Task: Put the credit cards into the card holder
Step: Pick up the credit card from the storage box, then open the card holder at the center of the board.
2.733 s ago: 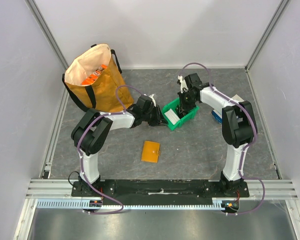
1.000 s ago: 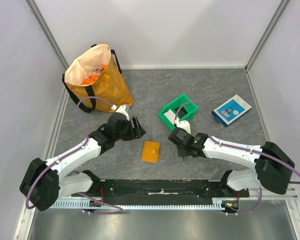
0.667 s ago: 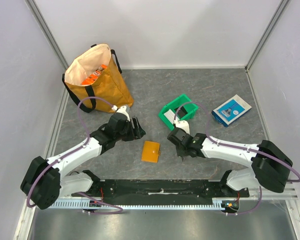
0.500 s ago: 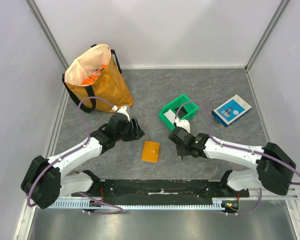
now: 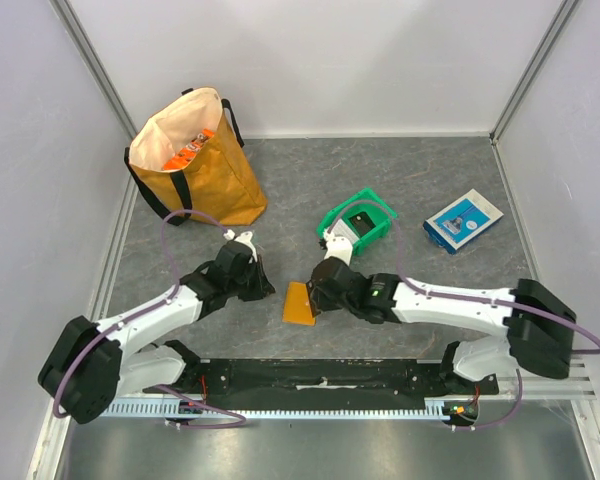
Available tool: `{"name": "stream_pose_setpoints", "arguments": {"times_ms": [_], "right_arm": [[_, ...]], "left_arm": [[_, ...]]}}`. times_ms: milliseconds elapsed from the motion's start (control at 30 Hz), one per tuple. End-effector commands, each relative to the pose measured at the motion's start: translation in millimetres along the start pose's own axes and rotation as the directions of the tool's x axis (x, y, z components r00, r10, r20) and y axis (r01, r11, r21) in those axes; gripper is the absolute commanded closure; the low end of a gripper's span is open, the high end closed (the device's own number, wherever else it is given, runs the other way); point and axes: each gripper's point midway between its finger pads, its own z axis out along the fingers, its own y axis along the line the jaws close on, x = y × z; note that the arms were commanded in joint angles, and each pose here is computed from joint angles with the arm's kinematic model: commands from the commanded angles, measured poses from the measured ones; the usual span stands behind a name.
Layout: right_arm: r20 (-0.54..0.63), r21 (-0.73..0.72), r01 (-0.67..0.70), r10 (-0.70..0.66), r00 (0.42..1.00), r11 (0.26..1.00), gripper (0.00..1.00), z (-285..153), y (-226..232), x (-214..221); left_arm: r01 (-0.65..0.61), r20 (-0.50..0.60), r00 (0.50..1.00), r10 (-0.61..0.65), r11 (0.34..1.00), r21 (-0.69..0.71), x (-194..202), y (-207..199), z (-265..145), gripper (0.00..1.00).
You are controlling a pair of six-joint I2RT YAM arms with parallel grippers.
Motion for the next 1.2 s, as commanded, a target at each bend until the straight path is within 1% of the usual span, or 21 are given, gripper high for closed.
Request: {"name": "stream_pose_setpoints", "arguments": {"times_ms": [0,133,267,500,933,1167], "right_arm": [[0.094,-0.01,-0.124,0.124,0.988,0.992,1.0,15,27,-16],[0.093,0.057,-0.113,0.107,0.99,0.992,1.0,22,14,-8],[0.093,0.109,-0.103,0.093,0.991,0.989,1.0,18,-6,0],[0.059,0.141,-0.114,0.106,0.993,0.983,1.0,22,-22,19],[0.066,0.194,-0.173,0.163,0.984,0.966,1.0,31,-42,35],[0.049,0.177,-0.204,0.199,0.979,0.963,1.0,42,-43,41]], "left_arm": [[0.022,0.011,1.0,-0.023,0.998,0.061,2,-8,-8,0.98],[0.025,-0.006,1.0,-0.025,0.996,0.08,8,-9,-7,0.98],[0.023,-0.022,1.0,-0.021,0.995,0.094,11,-12,-3,0.98],[0.004,-0.043,0.999,0.001,0.992,0.123,15,-21,4,0.98],[-0.015,-0.075,0.997,0.024,0.993,0.118,26,-24,12,0.98],[-0.014,-0.092,0.995,0.026,0.993,0.12,32,-27,16,0.98]]}}
